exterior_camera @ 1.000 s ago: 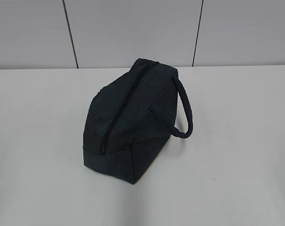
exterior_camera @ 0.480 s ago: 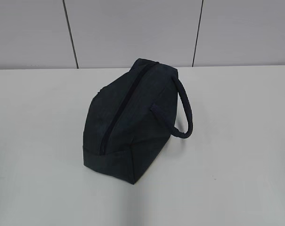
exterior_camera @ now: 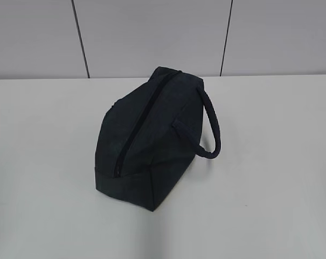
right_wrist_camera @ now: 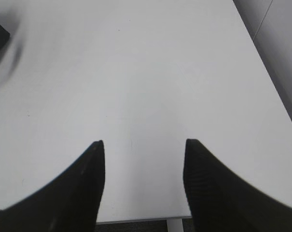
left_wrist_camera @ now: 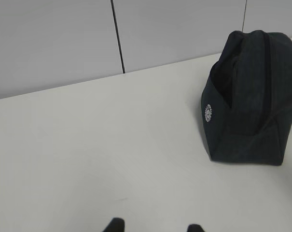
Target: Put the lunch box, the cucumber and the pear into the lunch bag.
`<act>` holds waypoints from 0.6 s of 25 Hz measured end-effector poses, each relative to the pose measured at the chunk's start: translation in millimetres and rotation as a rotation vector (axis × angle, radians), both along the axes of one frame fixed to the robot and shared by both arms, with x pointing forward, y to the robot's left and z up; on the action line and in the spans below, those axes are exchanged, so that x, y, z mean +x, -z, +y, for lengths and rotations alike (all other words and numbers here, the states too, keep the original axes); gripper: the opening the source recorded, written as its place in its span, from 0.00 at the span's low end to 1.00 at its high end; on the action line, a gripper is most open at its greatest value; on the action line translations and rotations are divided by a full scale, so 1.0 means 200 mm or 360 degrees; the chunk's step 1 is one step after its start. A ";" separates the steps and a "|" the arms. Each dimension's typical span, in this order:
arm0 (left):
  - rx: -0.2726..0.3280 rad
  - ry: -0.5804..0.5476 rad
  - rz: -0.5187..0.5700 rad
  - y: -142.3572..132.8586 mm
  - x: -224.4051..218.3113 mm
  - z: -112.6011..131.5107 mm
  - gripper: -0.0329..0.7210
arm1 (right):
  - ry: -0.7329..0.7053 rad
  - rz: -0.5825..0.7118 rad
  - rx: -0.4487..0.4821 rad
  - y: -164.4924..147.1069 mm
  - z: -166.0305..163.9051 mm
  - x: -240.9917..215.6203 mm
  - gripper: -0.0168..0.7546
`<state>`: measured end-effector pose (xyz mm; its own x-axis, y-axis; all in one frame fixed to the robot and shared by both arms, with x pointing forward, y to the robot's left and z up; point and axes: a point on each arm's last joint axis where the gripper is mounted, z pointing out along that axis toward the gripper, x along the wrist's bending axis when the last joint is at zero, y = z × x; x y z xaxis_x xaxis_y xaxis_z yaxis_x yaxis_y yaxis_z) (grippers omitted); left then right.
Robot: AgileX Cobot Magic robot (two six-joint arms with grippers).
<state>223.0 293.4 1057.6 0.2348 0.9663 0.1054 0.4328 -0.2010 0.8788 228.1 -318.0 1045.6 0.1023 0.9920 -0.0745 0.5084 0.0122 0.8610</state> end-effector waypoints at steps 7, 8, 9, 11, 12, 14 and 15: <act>0.0000 0.0000 0.0000 0.00 0.00 0.00 0.36 | 0.0000 0.0000 0.0000 0.00 0.00 0.00 0.55; 0.0000 0.0000 0.0000 0.00 0.00 0.00 0.36 | 0.0000 0.0000 0.0000 0.00 0.00 0.00 0.55; 0.0000 0.0000 0.0000 0.00 0.00 0.00 0.36 | 0.0000 0.0000 0.0000 0.00 0.00 0.00 0.55; 0.0000 0.0000 0.0000 0.00 0.00 0.00 0.36 | 0.0000 0.0000 0.0000 0.00 0.00 0.00 0.55; 0.0000 0.0000 0.0000 0.00 0.00 0.00 0.36 | 0.0000 0.0000 0.0000 0.00 0.00 0.00 0.55; 0.0000 0.0000 0.0000 0.00 0.00 0.00 0.36 | 0.0000 0.0000 0.0000 0.00 0.00 0.00 0.55; 0.0000 0.0000 0.0000 0.00 0.00 0.00 0.36 | 0.0000 0.0000 0.0000 0.00 0.00 0.00 0.55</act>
<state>223.0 293.4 1057.6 0.2348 0.9663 0.1054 0.4328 -0.2010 0.8788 228.1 -318.0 1045.6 0.1023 0.9920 -0.0745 0.5084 0.0122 0.8610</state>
